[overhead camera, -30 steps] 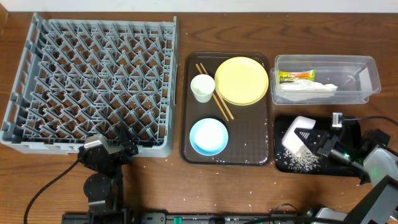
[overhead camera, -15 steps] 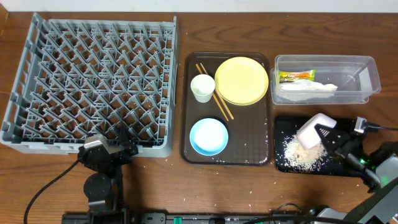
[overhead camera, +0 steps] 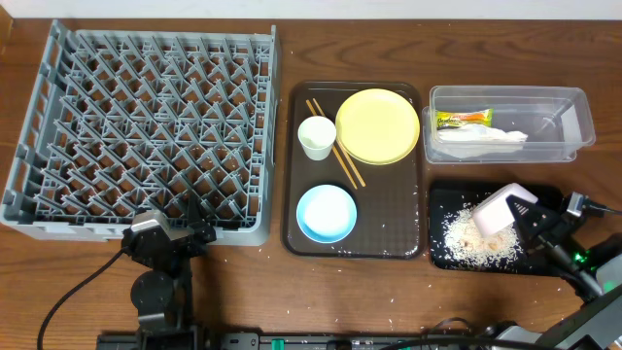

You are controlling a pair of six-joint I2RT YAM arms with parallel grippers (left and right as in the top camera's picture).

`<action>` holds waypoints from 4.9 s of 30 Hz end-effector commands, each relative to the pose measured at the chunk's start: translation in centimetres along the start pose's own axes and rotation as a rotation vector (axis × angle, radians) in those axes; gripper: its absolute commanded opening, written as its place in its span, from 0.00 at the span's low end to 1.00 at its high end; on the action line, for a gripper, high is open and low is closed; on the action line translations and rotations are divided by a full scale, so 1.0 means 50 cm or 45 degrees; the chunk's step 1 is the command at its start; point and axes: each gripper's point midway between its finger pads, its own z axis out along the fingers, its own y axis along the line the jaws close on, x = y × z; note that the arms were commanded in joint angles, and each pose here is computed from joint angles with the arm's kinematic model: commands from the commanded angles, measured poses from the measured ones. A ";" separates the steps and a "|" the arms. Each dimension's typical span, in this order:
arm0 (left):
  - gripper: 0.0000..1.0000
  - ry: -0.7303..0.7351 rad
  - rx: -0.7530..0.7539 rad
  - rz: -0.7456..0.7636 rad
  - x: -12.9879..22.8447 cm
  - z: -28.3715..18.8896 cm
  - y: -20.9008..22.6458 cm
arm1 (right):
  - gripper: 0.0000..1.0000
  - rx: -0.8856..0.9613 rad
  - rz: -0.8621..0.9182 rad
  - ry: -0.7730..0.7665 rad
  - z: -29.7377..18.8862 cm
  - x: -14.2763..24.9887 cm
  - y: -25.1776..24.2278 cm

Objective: Sort waste into correct bins and load items into the dishwasher
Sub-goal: 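Carry pink bowl to the black tray and tip out the rice, then return the emptied pink bowl to the brown tray with right gripper, then grasp the white paper cup with right gripper and lift it, then hand the paper cup from right gripper to left gripper over the rack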

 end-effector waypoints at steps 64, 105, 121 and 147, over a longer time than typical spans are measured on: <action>0.93 0.058 -0.014 0.023 0.037 0.005 0.007 | 0.64 1.094 -1.294 0.885 0.446 0.326 0.011; 0.93 0.140 0.208 -0.055 -0.124 -0.023 -0.087 | 0.01 1.150 -1.004 0.713 0.626 0.194 0.097; 0.93 1.143 0.883 -0.854 -0.166 0.091 -0.354 | 0.01 0.810 -0.873 0.816 0.630 0.230 0.197; 0.93 1.610 0.995 -1.222 -0.079 0.090 -0.388 | 0.01 -0.104 -0.535 1.487 0.646 0.464 0.134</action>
